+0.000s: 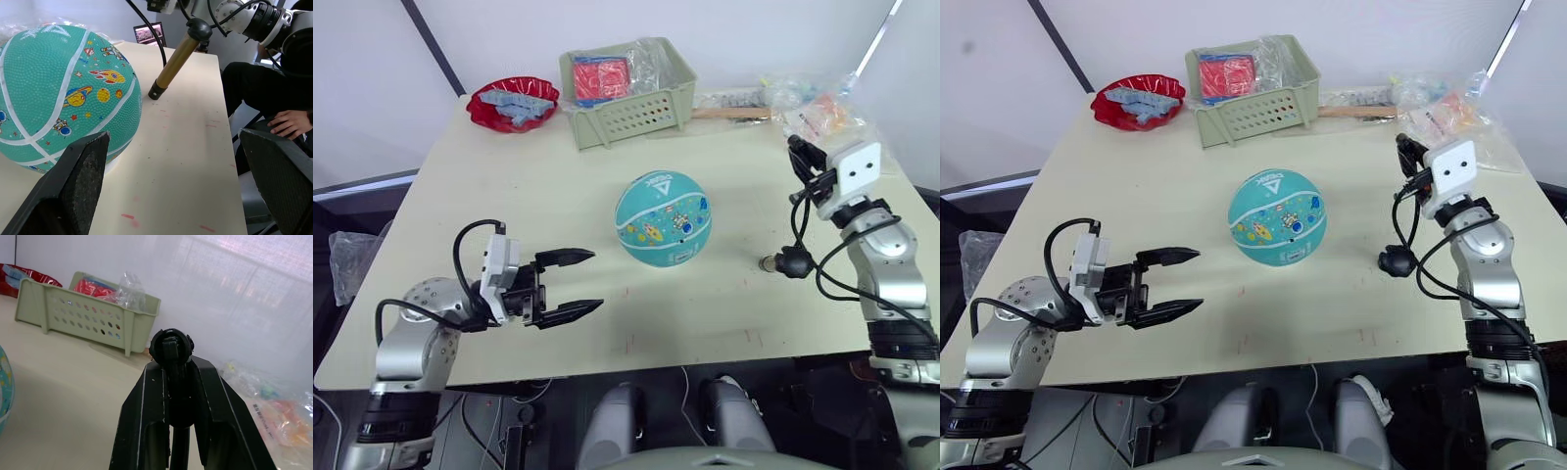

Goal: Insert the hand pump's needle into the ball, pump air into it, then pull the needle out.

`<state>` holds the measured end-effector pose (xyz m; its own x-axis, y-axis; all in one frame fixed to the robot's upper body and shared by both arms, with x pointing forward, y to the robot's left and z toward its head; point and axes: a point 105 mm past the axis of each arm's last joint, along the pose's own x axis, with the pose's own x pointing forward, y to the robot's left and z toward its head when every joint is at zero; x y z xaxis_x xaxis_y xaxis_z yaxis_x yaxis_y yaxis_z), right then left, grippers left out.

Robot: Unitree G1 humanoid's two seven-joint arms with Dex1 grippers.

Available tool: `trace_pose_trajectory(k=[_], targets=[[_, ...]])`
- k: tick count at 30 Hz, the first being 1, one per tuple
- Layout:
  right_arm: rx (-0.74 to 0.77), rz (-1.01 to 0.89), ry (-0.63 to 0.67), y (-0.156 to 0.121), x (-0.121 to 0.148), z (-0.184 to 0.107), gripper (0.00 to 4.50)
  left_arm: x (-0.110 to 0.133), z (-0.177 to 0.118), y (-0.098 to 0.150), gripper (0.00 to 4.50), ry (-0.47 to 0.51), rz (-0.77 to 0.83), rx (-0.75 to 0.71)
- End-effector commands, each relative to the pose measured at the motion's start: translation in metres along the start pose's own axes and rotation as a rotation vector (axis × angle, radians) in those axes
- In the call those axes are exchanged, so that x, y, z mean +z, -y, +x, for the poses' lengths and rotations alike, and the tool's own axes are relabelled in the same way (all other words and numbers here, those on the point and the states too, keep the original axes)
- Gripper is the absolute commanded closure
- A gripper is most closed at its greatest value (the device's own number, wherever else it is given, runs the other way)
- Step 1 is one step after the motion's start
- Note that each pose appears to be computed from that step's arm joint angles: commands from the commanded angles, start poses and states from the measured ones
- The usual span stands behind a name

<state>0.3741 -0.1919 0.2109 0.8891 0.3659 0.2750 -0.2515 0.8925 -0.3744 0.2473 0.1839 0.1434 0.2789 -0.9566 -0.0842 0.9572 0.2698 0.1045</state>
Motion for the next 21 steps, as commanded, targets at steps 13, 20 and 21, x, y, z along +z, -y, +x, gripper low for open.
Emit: trace_pose_trajectory(k=[13, 20, 21], targets=[[-0.021, 0.004, 0.203, 0.014, 0.060, 0.003, 4.41, 0.002, 0.003, -0.002, 0.00, 0.008, 0.034, -0.034], [-0.049, 0.094, 0.162, 0.017, 0.047, -0.002, 4.41, 0.000, 0.002, -0.003, 0.00, 0.005, 0.036, -0.035], [-0.067, 0.137, 0.151, 0.016, 0.042, -0.003, 4.41, 0.000, 0.002, -0.002, 0.00, 0.005, 0.035, -0.035]])
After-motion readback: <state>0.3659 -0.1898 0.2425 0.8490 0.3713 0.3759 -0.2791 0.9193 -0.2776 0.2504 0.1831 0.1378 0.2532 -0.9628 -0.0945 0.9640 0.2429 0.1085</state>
